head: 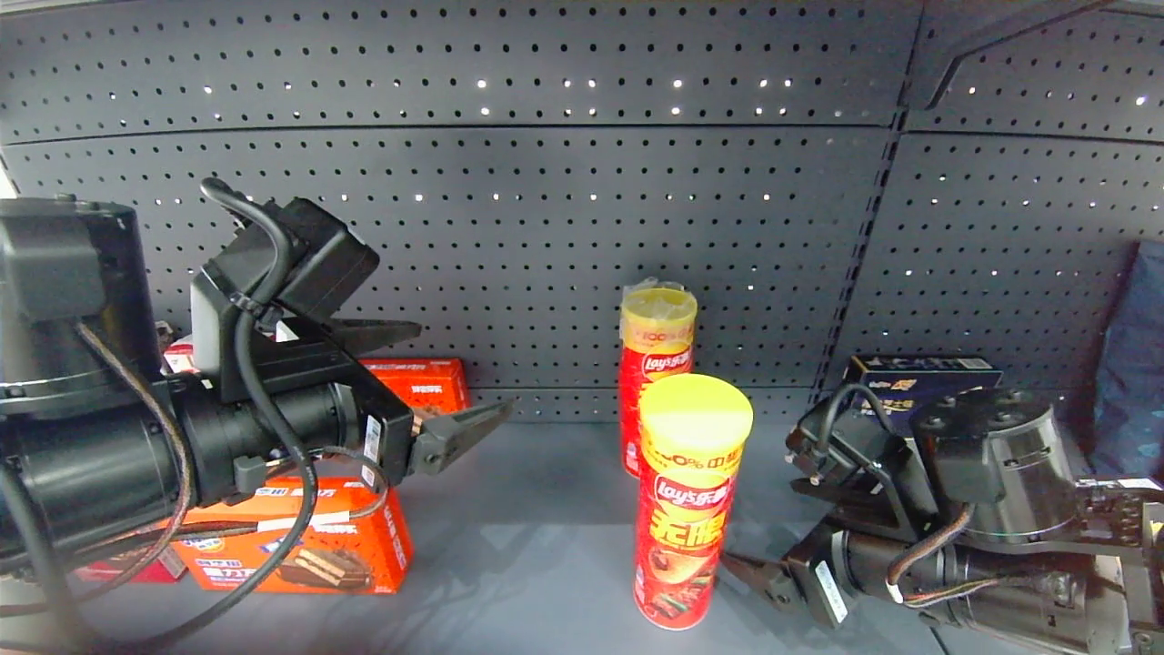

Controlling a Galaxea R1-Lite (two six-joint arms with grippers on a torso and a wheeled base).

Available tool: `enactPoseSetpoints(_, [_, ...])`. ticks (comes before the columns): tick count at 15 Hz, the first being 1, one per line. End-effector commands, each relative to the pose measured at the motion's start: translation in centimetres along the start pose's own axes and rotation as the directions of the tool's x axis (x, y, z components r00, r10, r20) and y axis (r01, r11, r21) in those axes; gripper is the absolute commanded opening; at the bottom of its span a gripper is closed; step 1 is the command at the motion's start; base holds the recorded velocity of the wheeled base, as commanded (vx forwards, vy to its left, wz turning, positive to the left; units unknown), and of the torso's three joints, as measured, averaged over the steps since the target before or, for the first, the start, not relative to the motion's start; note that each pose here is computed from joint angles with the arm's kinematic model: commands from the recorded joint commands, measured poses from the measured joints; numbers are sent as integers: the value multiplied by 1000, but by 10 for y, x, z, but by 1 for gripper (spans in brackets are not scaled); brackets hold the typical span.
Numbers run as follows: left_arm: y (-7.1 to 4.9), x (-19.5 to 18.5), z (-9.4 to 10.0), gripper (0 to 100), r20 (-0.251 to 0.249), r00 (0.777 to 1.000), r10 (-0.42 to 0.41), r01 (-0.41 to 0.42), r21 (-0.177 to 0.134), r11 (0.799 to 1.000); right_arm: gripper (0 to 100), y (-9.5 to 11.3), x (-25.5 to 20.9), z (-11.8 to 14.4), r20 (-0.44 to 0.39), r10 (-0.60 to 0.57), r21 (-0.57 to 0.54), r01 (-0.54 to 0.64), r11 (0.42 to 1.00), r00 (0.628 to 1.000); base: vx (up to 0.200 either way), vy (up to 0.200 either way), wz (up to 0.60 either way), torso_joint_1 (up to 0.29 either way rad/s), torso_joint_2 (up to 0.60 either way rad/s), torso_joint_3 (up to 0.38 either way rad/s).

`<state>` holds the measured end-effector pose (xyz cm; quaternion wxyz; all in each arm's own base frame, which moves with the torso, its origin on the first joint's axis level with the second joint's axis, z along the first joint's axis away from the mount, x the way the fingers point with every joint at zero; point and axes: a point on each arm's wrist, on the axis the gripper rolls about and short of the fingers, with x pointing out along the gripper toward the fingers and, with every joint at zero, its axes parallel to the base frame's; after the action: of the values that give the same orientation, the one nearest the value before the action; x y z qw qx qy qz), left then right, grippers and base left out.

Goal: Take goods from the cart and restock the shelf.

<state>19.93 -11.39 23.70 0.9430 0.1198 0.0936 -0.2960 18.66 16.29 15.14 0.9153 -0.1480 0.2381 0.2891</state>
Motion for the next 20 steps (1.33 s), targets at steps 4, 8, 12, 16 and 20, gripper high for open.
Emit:
enactPoseSetpoints(4, [2,0,0,100,1,1000,8,-8,-3,1000,100,-3,-3,-1,3,-17,7,17,1000,1000,0,0,0,0,0,0])
enactPoseSetpoints(8, [3,0,0,100,0,1000,13,-13,-4,1000,100,-2,3,1,-3,-16,6,16,1000,1000,0,0,0,0,0,0])
enactPoseSetpoints(12, [4,0,0,100,1,1000,17,-17,-5,1000,100,-2,5,1,-6,-16,6,16,1000,1000,0,0,0,0,0,0])
enactPoseSetpoints(16, [5,2,1,100,11,1000,18,-18,-4,1000,100,-2,8,0,-16,-15,4,15,1000,1000,0,0,0,0,0,0])
enactPoseSetpoints(20, [5,6,3,100,19,1000,20,-20,-3,1000,100,-1,12,3,-15,-16,4,16,1000,1000,0,0,0,0,0,0])
